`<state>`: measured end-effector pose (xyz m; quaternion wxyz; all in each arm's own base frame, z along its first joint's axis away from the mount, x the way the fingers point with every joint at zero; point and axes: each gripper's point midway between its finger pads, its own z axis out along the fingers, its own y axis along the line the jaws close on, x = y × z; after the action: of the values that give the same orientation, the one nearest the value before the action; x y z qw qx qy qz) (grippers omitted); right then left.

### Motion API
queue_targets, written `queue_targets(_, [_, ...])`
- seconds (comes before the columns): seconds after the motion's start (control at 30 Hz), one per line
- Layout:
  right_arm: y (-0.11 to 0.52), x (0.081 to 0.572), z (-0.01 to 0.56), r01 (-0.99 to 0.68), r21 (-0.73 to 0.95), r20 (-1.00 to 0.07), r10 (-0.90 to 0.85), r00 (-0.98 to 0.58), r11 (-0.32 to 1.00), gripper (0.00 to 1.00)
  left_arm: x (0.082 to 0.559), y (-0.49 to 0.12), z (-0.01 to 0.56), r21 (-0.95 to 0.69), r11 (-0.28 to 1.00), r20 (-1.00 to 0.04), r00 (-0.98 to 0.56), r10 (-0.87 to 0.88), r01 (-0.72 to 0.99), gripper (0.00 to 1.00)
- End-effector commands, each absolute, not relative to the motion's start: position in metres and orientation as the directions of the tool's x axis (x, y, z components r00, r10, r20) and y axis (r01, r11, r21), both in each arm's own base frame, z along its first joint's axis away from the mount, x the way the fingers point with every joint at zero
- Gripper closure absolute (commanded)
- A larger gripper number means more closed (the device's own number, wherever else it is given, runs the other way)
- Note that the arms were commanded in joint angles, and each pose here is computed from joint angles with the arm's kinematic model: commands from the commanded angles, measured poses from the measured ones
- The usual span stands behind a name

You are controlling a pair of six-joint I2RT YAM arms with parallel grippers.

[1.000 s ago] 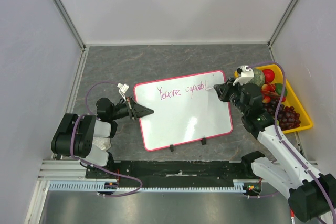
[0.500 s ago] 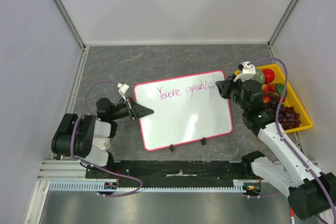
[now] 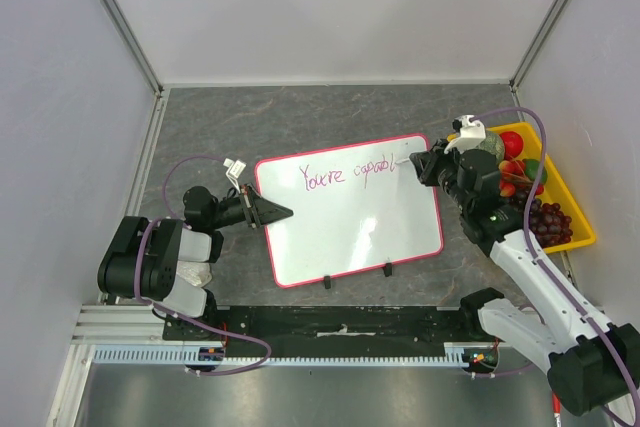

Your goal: Write a sentence on the whiteboard

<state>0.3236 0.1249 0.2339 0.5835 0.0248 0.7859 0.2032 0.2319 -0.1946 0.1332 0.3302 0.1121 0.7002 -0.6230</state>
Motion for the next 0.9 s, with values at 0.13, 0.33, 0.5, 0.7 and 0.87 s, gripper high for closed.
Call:
queue_targets(0.13, [0.119, 0.326, 0.229, -0.179, 0.323, -0.916, 0.259, -0.306, 0.929, 1.00, 0.230, -0.194, 0.126, -0.752, 0.216, -0.659, -0.716, -0.230, 0.623, 0.98])
queue_targets(0.33, [0.114, 0.328, 0.224, -0.154, 0.305, -0.919, 0.248, -0.307, 0.940, 1.00, 0.230, -0.195, 0.126, -0.753, 0.215, -0.658, -0.717, -0.229, 0.623, 0.98])
queue_targets(0.5, [0.110, 0.329, 0.223, -0.136, 0.299, -0.919, 0.247, -0.307, 0.944, 1.00, 0.230, -0.194, 0.126, -0.752, 0.216, -0.659, -0.716, -0.230, 0.623, 0.98])
queue_targets(0.7, [0.104, 0.332, 0.222, -0.108, 0.293, -0.921, 0.250, -0.300, 0.950, 1.00, 0.230, -0.194, 0.126, -0.752, 0.217, -0.659, -0.715, -0.231, 0.623, 0.98])
queue_targets(0.87, [0.101, 0.335, 0.227, -0.096, 0.294, -0.922, 0.255, -0.291, 0.951, 1.00, 0.230, -0.195, 0.126, -0.750, 0.216, -0.662, -0.714, -0.230, 0.626, 0.98])
